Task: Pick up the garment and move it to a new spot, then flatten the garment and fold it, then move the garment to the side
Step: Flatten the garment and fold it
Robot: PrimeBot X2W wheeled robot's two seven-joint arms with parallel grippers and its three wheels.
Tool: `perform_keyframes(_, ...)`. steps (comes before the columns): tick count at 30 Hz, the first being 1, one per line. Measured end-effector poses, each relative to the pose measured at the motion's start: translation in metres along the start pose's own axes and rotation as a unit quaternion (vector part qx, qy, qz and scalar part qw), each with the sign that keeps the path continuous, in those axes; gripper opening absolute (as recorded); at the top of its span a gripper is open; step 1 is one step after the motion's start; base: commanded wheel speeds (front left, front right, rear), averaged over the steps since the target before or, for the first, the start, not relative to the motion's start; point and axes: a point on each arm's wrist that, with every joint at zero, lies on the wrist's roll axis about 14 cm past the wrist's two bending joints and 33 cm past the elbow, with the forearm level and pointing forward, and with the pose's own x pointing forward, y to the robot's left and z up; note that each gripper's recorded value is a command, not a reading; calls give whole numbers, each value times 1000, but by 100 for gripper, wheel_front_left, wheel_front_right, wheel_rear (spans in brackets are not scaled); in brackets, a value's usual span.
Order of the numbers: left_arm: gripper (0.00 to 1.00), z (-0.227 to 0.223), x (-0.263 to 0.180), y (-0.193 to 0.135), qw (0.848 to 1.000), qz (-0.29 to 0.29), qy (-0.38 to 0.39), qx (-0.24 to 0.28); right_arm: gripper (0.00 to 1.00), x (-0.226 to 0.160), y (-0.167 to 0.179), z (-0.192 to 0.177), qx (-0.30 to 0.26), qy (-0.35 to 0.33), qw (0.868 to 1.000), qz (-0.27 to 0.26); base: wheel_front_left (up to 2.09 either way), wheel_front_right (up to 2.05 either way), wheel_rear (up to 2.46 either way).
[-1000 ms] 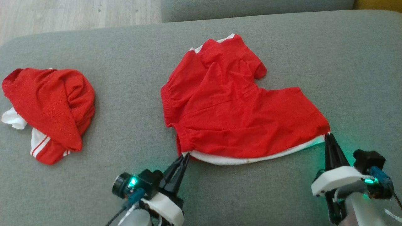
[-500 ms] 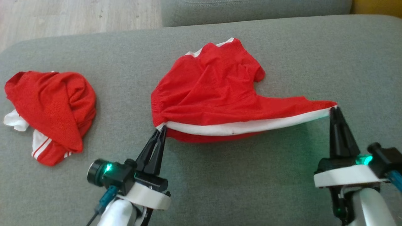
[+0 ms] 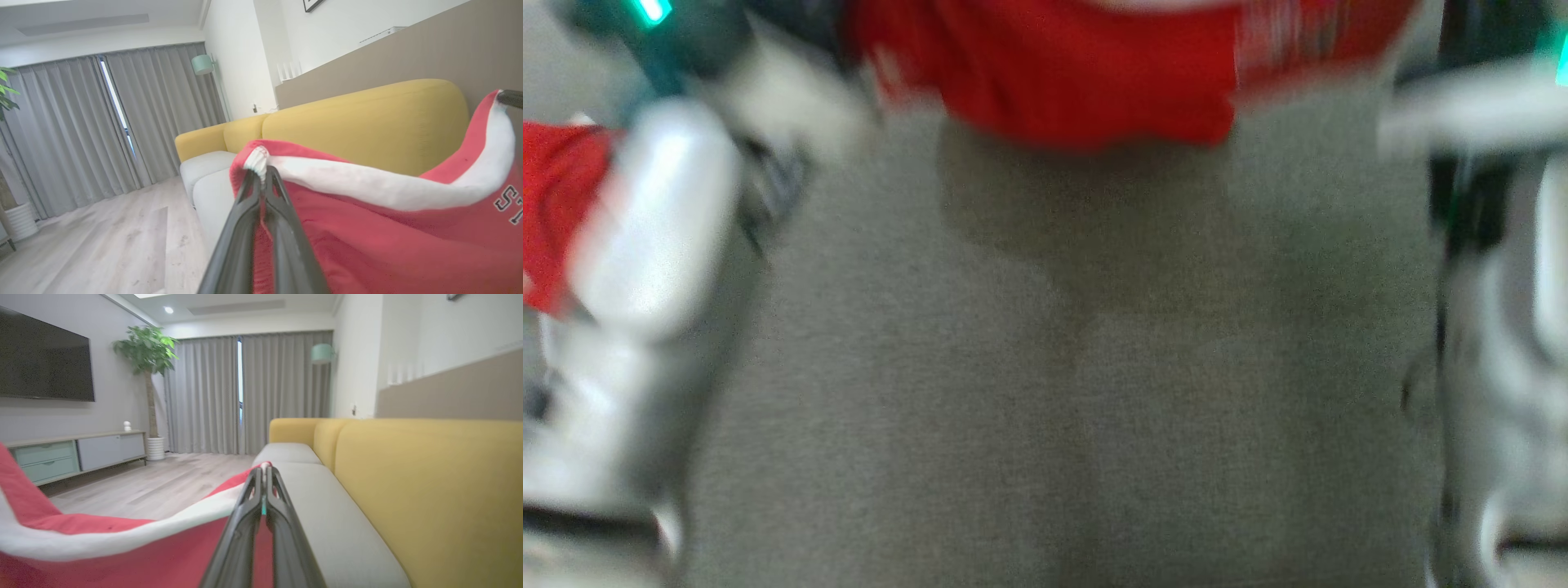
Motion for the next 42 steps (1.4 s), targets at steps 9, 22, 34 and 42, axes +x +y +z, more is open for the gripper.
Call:
perform_keyframes(9,0,6,106,82,999,25,0,42,0,122,-23,27,-42,-30,999,6,0,0,0)
perform_keyframes(22,0,-15,150,87,998,39,-47,13,0,143,-65,-6,-87,-24,995,-34,0,0,0)
perform_keyframes(34,0,-148,50,25,991,2,121,-63,0,51,-39,-166,-87,207,974,19,0,0,0)
perform_keyframes(42,0,-163,-36,-24,976,-41,194,-94,0,-17,-34,-184,-97,285,952,48,0,0,0)
